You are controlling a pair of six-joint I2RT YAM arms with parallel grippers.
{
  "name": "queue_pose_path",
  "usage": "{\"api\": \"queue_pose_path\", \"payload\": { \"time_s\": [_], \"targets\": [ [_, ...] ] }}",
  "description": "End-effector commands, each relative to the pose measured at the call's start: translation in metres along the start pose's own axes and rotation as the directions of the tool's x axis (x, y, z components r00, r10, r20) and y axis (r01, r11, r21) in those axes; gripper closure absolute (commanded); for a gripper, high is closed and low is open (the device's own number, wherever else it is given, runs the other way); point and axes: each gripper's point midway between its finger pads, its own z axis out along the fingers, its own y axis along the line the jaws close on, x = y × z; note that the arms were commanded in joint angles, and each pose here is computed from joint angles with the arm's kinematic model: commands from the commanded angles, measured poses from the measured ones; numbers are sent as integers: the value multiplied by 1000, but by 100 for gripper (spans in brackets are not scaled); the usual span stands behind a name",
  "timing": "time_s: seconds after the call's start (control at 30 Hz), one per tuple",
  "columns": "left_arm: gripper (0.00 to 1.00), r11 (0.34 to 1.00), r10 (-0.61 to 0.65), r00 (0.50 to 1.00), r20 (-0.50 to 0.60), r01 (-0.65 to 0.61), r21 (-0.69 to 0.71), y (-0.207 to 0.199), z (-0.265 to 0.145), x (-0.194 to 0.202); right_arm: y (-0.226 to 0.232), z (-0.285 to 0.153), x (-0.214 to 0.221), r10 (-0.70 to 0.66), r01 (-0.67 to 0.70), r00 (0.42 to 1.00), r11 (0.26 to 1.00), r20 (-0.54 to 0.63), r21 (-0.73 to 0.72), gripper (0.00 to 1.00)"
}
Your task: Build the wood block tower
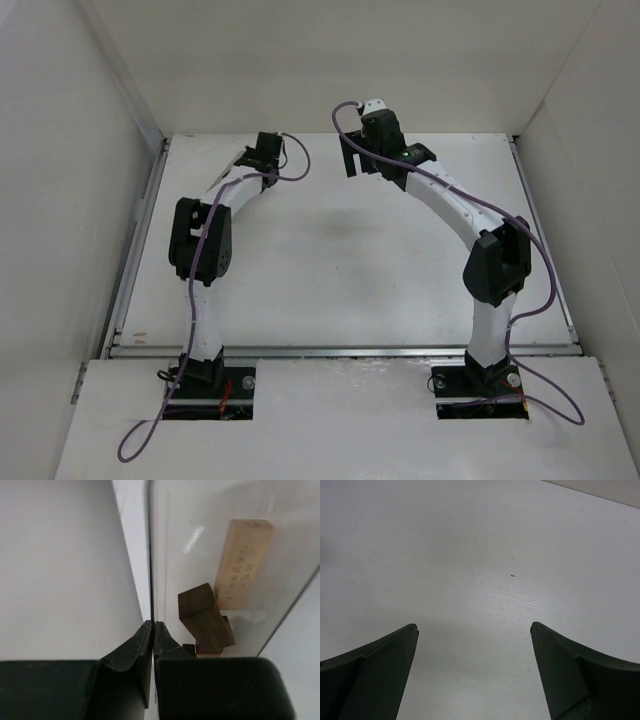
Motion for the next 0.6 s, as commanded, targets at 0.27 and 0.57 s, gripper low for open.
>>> {"api": "queue_pose_path", "payload": {
  "time_s": [0.27,0.57],
  "targets": [
    [56,974,116,993,-19,-110,199,-69,-33,-6,-10,-22,-24,18,-22,996,999,86,45,0],
    [69,842,103,994,-43,-64,536,-106,-77,4,-7,-17,-20,13,-16,997,999,70,38,0]
  ]
}}
